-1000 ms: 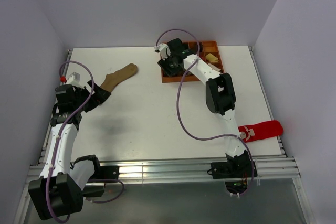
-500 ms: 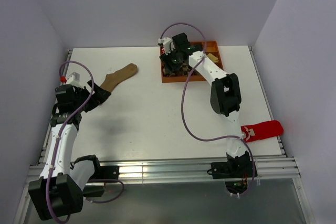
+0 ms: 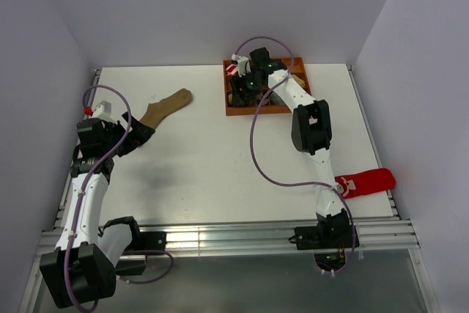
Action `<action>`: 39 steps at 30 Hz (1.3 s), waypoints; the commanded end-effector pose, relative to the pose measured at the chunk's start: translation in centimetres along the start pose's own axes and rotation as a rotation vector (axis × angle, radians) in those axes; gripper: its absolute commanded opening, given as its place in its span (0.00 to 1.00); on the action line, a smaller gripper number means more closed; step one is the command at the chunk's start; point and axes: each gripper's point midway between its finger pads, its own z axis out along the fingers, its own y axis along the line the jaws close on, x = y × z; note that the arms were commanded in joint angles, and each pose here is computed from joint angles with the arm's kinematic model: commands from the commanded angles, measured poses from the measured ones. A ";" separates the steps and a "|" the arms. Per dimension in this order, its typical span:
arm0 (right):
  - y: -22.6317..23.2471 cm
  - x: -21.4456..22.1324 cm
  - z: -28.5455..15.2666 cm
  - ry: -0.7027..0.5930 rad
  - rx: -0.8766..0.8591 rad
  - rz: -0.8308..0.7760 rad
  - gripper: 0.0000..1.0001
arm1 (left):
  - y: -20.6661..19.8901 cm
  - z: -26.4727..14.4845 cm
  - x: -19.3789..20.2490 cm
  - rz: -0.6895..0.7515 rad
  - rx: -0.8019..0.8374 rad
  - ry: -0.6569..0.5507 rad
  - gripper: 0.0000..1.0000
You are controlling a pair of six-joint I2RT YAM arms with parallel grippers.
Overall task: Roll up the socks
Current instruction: Place the sock in the storage box, then adjust the sock in the storage box.
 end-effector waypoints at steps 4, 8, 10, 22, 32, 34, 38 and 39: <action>1.2 2.7 0.5 0.088 -0.077 0.138 0.72 | -0.3 -0.3 -0.4 0.046 0.021 -0.026 0.92; 1.6 4.3 1.5 0.122 -0.108 0.202 0.74 | -0.3 -0.3 -0.4 0.045 0.023 -0.024 0.91; 2.0 4.7 1.8 0.135 -0.127 0.209 0.74 | -0.3 -0.2 -0.2 0.042 0.026 -0.019 0.91; 4.3 4.9 2.6 0.181 -0.008 0.073 0.79 | -0.5 -0.3 -0.1 0.044 0.041 -0.014 0.91; 5.0 7.7 3.8 0.283 0.013 0.043 0.80 | -0.8 -0.3 -0.1 0.046 0.057 -0.012 0.91; 4.8 7.0 3.8 0.240 0.063 0.007 0.81 | -0.8 -0.4 -0.1 0.048 0.056 -0.014 0.91; 5.1 3.4 1.6 0.129 0.139 -0.079 0.82 | -0.9 -0.5 -0.2 0.053 0.059 -0.019 0.91; 5.2 2.7 1.4 0.113 0.142 -0.093 0.82 | -1.0 -0.5 -0.2 0.054 0.060 -0.018 0.91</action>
